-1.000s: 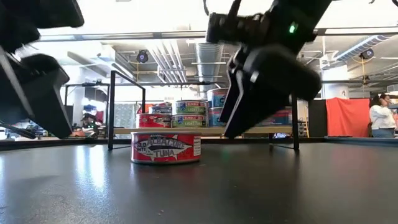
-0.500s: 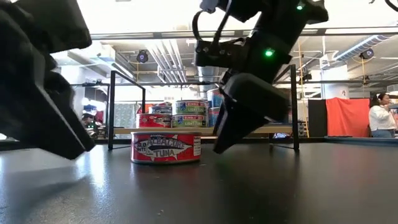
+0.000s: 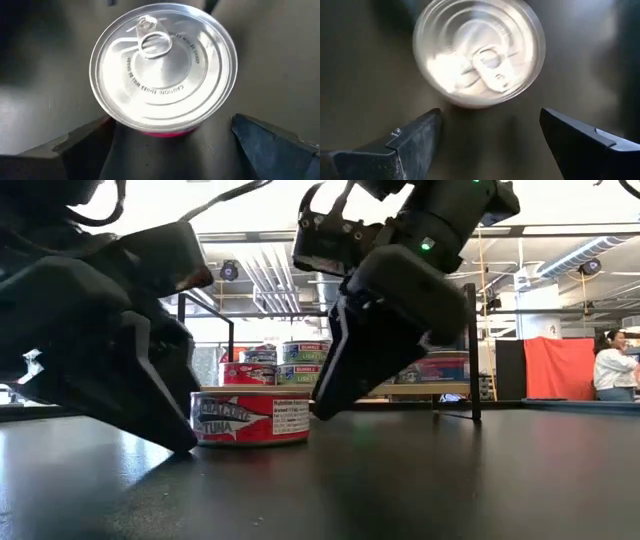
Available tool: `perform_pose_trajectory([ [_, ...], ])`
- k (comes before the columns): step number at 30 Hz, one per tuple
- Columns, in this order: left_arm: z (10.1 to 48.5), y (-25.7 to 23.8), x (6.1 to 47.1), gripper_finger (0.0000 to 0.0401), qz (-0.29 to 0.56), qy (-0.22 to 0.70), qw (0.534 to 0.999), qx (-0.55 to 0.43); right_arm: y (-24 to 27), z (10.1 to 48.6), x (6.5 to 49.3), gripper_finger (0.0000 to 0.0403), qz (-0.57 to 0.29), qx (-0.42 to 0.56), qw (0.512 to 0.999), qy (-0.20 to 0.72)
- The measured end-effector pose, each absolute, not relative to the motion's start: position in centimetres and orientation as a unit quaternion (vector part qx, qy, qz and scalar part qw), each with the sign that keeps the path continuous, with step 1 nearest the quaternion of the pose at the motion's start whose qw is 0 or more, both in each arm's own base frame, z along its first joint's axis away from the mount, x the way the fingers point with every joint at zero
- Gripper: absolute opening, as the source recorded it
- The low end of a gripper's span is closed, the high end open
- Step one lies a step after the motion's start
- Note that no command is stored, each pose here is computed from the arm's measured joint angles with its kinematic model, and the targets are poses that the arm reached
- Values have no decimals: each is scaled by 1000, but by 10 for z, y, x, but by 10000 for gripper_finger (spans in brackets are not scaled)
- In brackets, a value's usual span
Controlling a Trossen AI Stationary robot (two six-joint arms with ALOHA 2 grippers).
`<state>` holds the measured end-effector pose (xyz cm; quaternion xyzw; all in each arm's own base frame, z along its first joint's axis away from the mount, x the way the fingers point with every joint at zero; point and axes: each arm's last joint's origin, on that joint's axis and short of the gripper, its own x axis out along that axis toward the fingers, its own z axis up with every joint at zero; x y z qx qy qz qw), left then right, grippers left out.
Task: Stack canned seafood by type on shelf
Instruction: Stack the red tuna can on the red tuna can
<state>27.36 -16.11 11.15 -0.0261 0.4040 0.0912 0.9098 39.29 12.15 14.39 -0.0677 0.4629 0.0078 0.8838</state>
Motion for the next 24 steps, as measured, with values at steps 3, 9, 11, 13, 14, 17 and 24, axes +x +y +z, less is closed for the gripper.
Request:
perform_pose_trajectory([
  [3, 113, -162, 276, 393, 84, 403, 911, -26, 116, 145, 395, 332, -17, -80, 886, 456],
  [9, 122, -180, 277, 393, 56, 407, 910, -58, 103, 145, 396, 331, -36, -97, 880, 464],
  [11, 127, -188, 276, 393, 42, 409, 908, -74, 98, 145, 398, 331, -48, -106, 881, 459],
  [13, 129, -195, 273, 393, 43, 413, 906, -86, 94, 146, 396, 331, -58, -123, 874, 467],
  [14, 130, -197, 270, 393, 47, 418, 903, -91, 92, 148, 393, 331, -59, -131, 866, 478],
  [17, 129, -205, 260, 393, 61, 432, 893, -112, 92, 154, 384, 331, -53, -140, 850, 506],
  [24, 129, -208, 254, 393, 90, 422, 892, -130, 118, 157, 371, 331, 19, -114, 840, 530],
])
